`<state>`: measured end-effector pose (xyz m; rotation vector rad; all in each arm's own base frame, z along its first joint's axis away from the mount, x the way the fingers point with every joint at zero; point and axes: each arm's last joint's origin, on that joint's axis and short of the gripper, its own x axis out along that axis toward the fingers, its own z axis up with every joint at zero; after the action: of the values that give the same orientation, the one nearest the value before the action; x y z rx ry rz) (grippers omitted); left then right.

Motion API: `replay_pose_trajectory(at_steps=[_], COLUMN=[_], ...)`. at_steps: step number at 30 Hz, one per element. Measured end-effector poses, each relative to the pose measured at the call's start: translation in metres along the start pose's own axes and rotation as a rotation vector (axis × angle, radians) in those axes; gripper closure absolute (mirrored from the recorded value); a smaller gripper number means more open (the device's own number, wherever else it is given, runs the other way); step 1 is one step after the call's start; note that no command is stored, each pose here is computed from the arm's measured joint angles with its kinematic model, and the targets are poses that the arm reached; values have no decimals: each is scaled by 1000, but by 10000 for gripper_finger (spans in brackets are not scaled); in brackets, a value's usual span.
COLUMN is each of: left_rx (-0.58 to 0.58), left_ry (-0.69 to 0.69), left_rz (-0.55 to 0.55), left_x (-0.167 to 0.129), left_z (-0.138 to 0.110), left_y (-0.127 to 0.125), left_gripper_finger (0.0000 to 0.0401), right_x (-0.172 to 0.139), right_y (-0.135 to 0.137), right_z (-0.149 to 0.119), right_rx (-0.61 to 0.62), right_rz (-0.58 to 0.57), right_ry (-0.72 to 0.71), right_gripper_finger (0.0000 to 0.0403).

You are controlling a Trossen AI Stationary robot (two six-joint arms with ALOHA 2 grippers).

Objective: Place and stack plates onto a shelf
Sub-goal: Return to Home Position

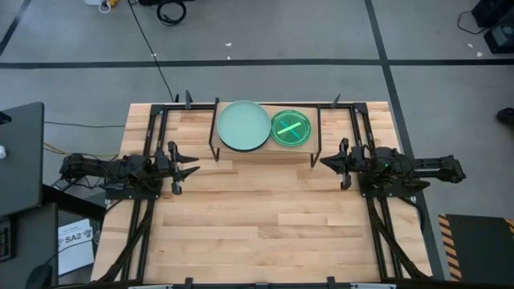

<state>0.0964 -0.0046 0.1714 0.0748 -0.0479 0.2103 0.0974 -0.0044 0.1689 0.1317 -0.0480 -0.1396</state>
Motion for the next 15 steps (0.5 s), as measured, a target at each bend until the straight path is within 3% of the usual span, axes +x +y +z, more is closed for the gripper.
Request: replay_pose_trajectory(at_steps=[15], left_rx=[-20], left_ry=[-53], left_rz=[6], left_x=[0], left_z=[5], left_y=[1], left_gripper_finger=[264], right_x=[0], right_y=[0], right_z=[0], right_rx=[26], right_rz=[1], right_ry=[-2], right_gripper_finger=[389])
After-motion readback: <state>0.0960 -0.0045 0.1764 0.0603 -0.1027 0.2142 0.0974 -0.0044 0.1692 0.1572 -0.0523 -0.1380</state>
